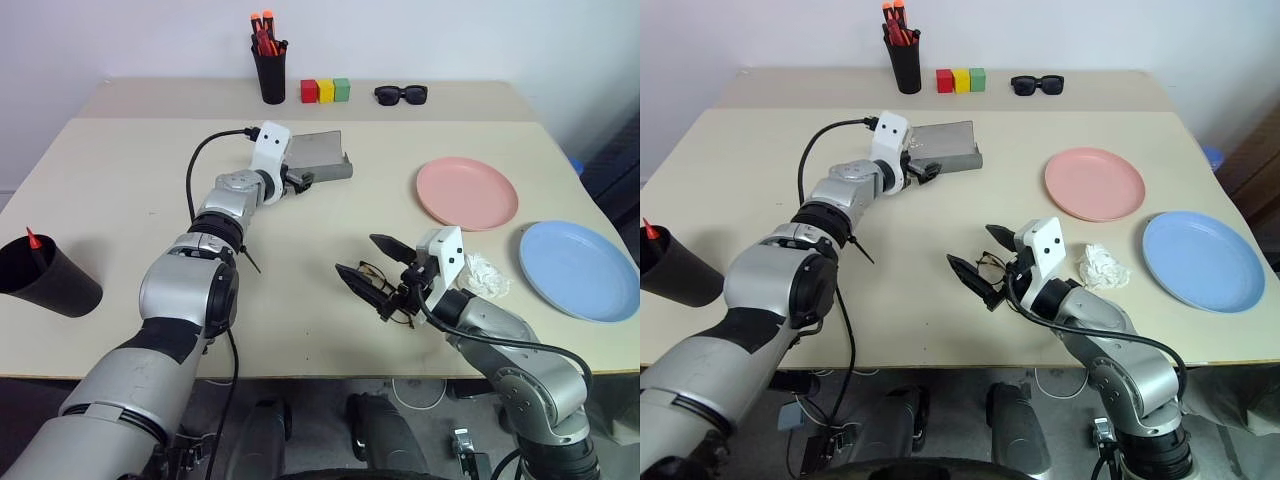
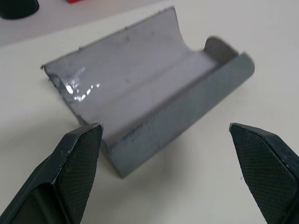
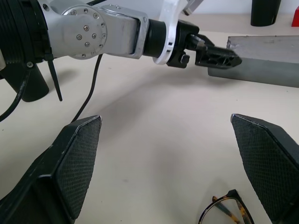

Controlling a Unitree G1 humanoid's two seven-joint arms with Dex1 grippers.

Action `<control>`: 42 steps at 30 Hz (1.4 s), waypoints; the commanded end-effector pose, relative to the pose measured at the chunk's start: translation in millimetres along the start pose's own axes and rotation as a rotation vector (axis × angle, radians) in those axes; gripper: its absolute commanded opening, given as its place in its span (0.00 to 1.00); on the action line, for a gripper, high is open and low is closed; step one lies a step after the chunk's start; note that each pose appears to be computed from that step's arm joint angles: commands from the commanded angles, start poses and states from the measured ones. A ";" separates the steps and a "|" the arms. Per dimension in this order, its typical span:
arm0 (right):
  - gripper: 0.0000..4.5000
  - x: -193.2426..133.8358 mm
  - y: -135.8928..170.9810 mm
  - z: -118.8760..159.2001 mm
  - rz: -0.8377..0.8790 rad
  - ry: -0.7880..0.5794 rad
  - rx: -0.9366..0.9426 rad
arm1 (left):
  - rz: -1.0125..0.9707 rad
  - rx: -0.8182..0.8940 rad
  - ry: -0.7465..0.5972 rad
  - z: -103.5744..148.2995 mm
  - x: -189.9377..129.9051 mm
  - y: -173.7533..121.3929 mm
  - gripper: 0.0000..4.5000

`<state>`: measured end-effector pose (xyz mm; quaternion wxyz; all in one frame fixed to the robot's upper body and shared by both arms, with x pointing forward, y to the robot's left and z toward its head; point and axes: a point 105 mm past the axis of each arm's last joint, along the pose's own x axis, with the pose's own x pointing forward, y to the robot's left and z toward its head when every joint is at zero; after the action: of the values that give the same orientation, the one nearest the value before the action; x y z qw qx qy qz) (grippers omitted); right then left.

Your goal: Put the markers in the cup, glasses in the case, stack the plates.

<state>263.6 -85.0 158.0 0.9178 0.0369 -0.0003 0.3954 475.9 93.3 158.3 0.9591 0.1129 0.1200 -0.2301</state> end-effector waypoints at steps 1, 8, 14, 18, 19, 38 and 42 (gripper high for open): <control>1.00 0.0 3.6 8.8 0.005 -0.041 -0.019 | -0.001 0.064 0.002 11.4 -0.2 -0.3 0.99; 1.00 -2.3 2.9 8.6 -0.017 -0.045 -0.019 | -0.093 0.079 0.065 -2.7 -0.1 -11.0 0.99; 1.00 -2.2 2.7 8.1 -0.017 -0.045 -0.016 | -0.144 0.026 0.065 -7.2 0.3 -18.7 0.81; 1.00 -1.3 2.8 7.4 -0.011 -0.042 -0.014 | -0.163 0.005 0.051 -6.0 0.8 -22.4 0.38; 1.00 -1.2 2.7 7.4 -0.010 -0.041 -0.014 | -0.165 0.000 0.048 -5.9 1.0 -22.9 0.26; 1.00 0.0 4.7 5.6 0.009 -0.033 0.002 | -0.316 -0.181 -0.125 13.5 -7.1 -29.7 0.07; 1.00 2.1 5.4 5.0 0.024 -0.031 0.003 | -0.293 -0.227 -0.134 15.0 -7.3 -25.4 0.41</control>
<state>263.4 -84.9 154.4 0.9191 0.0410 0.0049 0.3918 456.8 67.0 155.7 0.9230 -0.0202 0.1203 -0.3650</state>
